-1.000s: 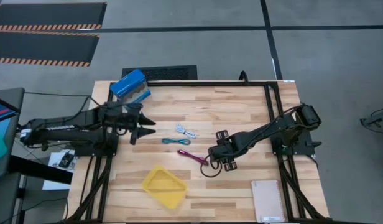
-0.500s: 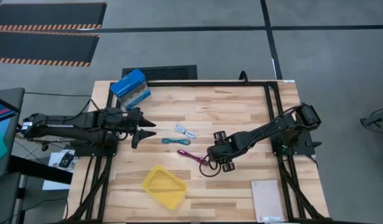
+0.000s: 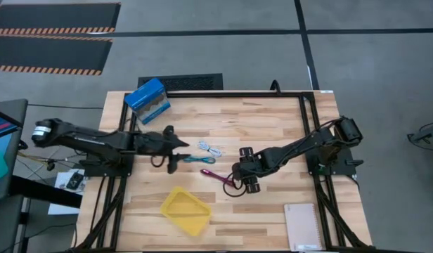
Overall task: Pick and place USB-C Cables
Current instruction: Put the blue black charger cable into the yellow transparent bin
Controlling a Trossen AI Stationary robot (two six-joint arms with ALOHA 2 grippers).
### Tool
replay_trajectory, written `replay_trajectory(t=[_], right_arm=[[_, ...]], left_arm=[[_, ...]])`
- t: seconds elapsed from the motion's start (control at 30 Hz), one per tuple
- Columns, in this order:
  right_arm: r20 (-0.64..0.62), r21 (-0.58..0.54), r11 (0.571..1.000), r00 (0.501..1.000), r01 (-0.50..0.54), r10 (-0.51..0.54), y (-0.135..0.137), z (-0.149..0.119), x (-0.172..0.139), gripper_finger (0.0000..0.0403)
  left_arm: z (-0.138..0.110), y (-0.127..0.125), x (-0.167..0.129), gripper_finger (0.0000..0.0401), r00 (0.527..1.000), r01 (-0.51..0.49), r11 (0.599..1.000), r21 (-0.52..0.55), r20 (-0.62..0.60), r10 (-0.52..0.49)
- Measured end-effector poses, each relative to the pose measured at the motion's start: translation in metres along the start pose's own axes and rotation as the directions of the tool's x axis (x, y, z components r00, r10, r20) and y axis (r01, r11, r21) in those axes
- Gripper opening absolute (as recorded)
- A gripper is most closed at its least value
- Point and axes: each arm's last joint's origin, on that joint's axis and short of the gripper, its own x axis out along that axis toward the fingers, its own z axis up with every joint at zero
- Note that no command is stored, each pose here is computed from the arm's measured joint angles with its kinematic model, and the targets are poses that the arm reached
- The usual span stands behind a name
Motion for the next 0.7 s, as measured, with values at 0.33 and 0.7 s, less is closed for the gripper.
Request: replay_trajectory(t=[0.33, 0.7], right_arm=[[0.058, 0.029, 1.000, 0.998, -0.005, 0.003, 0.000, 0.006, 0.000, 0.0233], [0.098, 0.059, 0.998, 0.995, -0.009, 0.004, 0.000, 0.010, -0.001, 0.0233]], left_arm=[[-0.032, 0.011, 0.047, 0.0197, 0.980, -0.038, 0.996, 0.082, -0.194, 0.054], [-0.055, 0.010, 0.081, 0.0197, 0.961, 0.003, 0.989, 0.147, -0.275, 0.038]])
